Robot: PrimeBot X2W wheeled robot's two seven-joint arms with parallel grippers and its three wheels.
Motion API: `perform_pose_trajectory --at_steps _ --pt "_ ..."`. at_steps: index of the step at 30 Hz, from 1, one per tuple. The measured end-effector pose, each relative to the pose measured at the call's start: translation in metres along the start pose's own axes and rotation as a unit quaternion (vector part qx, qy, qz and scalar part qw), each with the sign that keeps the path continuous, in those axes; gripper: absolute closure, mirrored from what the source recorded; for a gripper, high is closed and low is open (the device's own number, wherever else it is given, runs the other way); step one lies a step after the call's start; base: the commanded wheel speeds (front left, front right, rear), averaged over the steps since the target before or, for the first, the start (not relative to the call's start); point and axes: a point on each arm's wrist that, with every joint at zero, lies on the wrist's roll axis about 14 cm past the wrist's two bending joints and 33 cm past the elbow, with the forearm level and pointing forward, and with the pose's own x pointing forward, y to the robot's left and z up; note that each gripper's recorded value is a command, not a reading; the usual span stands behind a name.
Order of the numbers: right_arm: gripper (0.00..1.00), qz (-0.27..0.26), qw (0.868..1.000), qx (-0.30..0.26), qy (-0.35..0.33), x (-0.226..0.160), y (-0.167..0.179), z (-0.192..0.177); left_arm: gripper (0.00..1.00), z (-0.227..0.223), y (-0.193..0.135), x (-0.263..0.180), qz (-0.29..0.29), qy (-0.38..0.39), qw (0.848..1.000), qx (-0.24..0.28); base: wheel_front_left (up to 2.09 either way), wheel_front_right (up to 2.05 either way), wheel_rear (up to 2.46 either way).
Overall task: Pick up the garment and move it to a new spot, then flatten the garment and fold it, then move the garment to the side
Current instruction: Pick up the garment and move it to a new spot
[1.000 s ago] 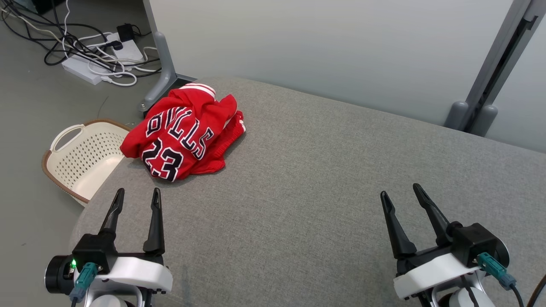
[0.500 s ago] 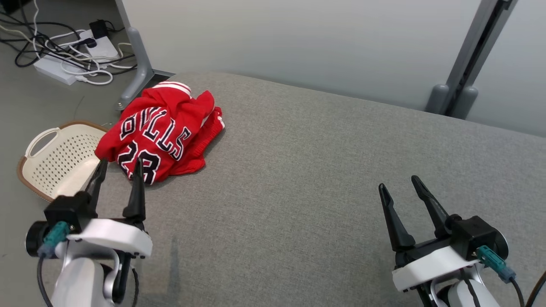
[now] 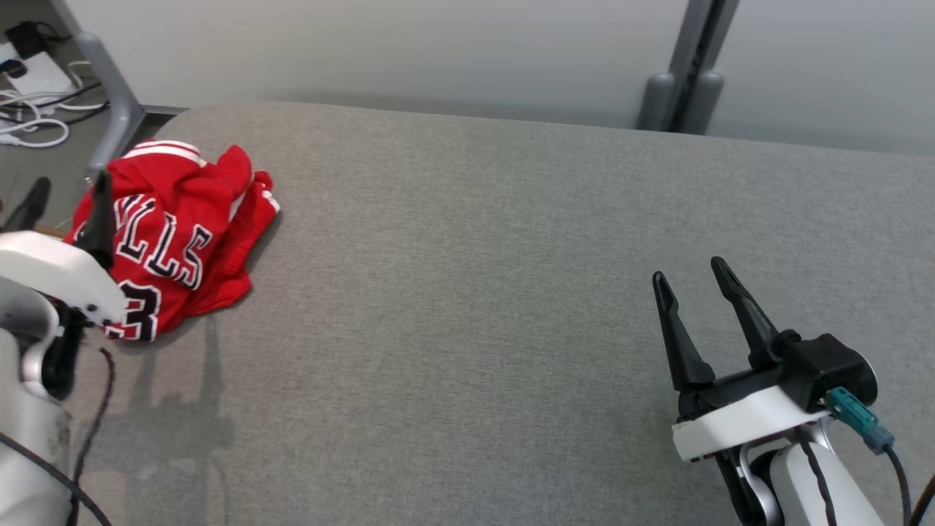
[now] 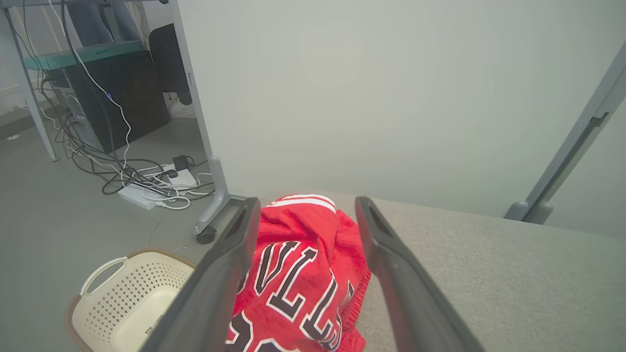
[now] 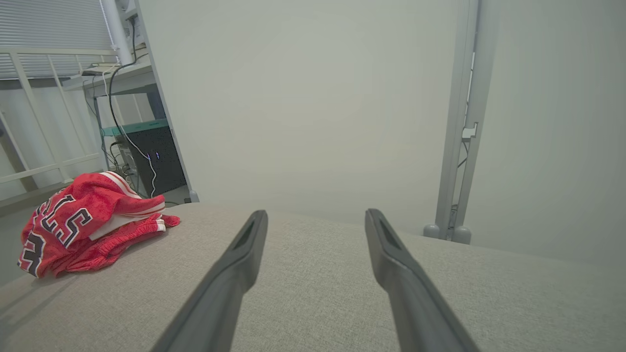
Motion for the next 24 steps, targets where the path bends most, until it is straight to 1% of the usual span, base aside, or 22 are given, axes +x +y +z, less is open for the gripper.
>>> perform_pose_trajectory --at_steps 2,4,6,8,9,12,14,17,19,21,23,24 --pt "0.00 -0.015 1.000 0.000 -0.001 -0.003 -0.011 0.001 0.00 0.005 0.000 0.014 -0.002 0.013 1.000 0.002 0.00 0.00 0.00" --pt "0.00 -0.032 0.999 -0.001 0.001 -0.008 -0.022 0.000 0.00 0.002 -0.003 0.028 -0.007 0.043 0.999 -0.005 0.00 0.00 0.00" --pt "0.00 -0.049 0.999 -0.005 0.002 -0.013 -0.034 0.000 0.00 -0.001 -0.005 0.041 -0.012 0.072 0.997 0.001 0.00 0.00 0.00" --pt "0.00 -0.064 0.998 -0.007 0.002 -0.017 -0.045 0.001 0.00 -0.004 -0.007 0.054 -0.014 0.103 0.995 -0.009 0.00 0.00 0.00" --pt "0.00 -0.073 0.997 -0.008 0.003 -0.020 -0.051 0.000 0.00 -0.007 -0.005 0.059 -0.012 0.119 0.993 -0.001 0.00 0.00 0.00" --pt "0.00 -0.094 0.996 -0.010 0.005 -0.027 -0.065 0.000 0.00 -0.020 -0.003 0.073 -0.007 0.161 0.987 -0.007 0.00 0.00 0.00" --pt "0.00 -0.107 0.994 -0.013 0.005 -0.032 -0.075 0.001 0.00 -0.037 -0.004 0.079 -0.004 0.199 0.980 -0.011 0.00 0.00 0.00" --pt "0.00 -0.131 0.991 -0.017 0.007 -0.042 -0.089 0.001 0.00 -0.073 -0.012 0.080 -0.007 0.272 0.962 -0.029 0.00 0.00 0.00" --pt "0.00 -0.145 0.989 -0.019 0.009 -0.048 -0.097 0.001 0.00 -0.092 -0.013 0.079 -0.003 0.316 0.948 -0.022 0.00 0.00 0.00" --pt "0.00 -0.157 0.987 -0.022 0.012 -0.054 -0.105 0.001 0.00 -0.105 -0.012 0.079 0.004 0.345 0.938 -0.019 0.00 0.00 0.00" --pt "0.00 -0.164 0.986 -0.022 0.014 -0.058 -0.109 0.000 0.00 -0.110 -0.013 0.082 0.006 0.355 0.935 -0.014 0.00 0.00 0.00" --pt "0.00 -0.167 0.985 -0.023 0.015 -0.059 -0.111 -0.001 0.05 -0.111 -0.014 0.084 0.006 0.356 0.934 -0.014 0.00 0.00 0.00"
